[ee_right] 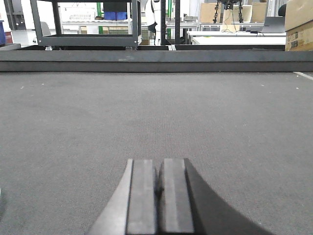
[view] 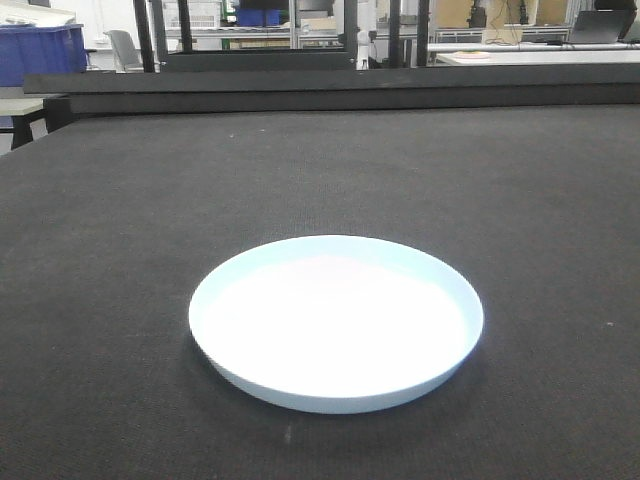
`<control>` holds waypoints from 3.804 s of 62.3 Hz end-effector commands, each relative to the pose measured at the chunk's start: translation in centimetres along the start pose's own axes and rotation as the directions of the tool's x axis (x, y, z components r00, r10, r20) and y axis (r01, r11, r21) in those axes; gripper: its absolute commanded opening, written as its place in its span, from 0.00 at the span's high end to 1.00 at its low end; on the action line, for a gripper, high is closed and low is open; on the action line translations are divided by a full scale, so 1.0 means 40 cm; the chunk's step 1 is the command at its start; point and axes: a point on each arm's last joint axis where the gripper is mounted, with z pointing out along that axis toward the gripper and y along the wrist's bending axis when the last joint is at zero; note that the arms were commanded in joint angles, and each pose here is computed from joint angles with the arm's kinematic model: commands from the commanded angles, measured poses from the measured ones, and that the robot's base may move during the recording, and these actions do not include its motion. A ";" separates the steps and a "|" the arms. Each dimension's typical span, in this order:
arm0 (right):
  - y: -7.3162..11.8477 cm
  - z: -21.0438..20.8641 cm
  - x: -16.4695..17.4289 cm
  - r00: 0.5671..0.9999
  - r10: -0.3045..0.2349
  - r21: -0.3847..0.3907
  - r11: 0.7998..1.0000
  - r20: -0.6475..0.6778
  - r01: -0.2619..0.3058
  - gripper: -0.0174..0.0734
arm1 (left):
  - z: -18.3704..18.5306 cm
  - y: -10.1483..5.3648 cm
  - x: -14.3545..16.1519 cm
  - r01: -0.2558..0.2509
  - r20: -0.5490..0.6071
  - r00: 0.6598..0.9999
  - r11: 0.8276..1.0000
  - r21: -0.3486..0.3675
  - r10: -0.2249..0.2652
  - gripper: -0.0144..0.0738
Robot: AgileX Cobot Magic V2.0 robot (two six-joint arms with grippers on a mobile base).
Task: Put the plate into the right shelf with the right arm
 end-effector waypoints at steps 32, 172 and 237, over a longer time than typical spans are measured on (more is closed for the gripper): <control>0.001 -0.004 -0.026 0.994 -0.014 -0.002 1.000 0.104 0.014 0.75 | -0.001 0.001 -0.012 0.009 0.082 0.997 1.000 -0.003 -0.009 0.89; 0.355 0.544 -0.035 0.370 -0.240 -0.362 0.880 -0.897 -0.308 0.12 | -0.001 0.001 -0.012 0.009 0.082 0.997 1.000 -0.003 -0.009 0.89; 0.356 0.555 0.048 0.239 -0.263 -0.331 0.890 -0.935 -0.315 0.74 | -0.001 0.001 -0.012 0.009 0.082 0.997 1.000 -0.003 -0.009 0.89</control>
